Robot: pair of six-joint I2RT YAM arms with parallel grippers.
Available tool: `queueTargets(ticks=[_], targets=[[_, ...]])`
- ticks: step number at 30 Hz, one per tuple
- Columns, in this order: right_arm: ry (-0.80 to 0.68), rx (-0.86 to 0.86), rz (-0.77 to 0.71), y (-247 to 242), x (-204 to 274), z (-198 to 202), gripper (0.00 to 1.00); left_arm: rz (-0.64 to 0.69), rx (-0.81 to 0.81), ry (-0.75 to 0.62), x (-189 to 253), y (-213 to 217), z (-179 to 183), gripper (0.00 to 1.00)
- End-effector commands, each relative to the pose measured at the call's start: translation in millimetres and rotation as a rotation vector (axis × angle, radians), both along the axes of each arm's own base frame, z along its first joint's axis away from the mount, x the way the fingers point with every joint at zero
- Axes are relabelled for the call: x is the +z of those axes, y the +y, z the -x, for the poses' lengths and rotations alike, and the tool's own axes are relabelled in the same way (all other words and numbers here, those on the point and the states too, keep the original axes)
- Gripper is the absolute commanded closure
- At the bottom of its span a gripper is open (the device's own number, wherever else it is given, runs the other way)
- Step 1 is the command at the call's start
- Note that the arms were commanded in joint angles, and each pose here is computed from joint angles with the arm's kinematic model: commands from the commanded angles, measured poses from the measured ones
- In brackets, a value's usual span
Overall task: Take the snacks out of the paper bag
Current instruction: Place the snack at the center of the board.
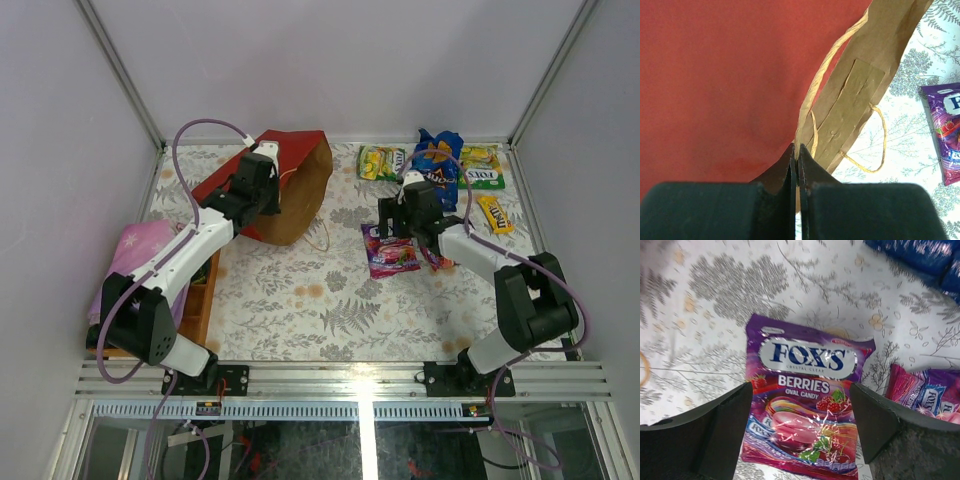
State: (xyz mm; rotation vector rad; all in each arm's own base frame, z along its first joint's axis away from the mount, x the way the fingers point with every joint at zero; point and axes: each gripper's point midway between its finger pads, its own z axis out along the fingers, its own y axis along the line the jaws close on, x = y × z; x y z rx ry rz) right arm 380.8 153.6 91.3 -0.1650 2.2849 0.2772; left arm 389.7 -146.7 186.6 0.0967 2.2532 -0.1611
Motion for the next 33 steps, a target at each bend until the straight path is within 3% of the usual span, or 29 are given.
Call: queueTargets(ticks=[1, 6, 14, 23, 33], targets=[[0.076, 0.026, 0.153, -9, -27, 8, 0.13, 0.029, -0.001, -0.011, 9, -3, -4, 1.00], [0.158, 0.061, 0.247, -4, -59, 21, 0.11, 0.033, -0.006, -0.005, 7, -5, -4, 1.00], [0.258, -0.002, 0.276, -8, -86, 22, 0.11, 0.032, -0.004, -0.007, 8, -5, -4, 1.00], [0.272, -0.156, 0.332, -24, -89, 12, 0.11, 0.030, 0.001, -0.018, 12, -3, -2, 1.00], [0.235, -0.200, 0.255, -15, -74, -14, 0.09, 0.030, 0.004, -0.031, 17, -1, -1, 1.00]])
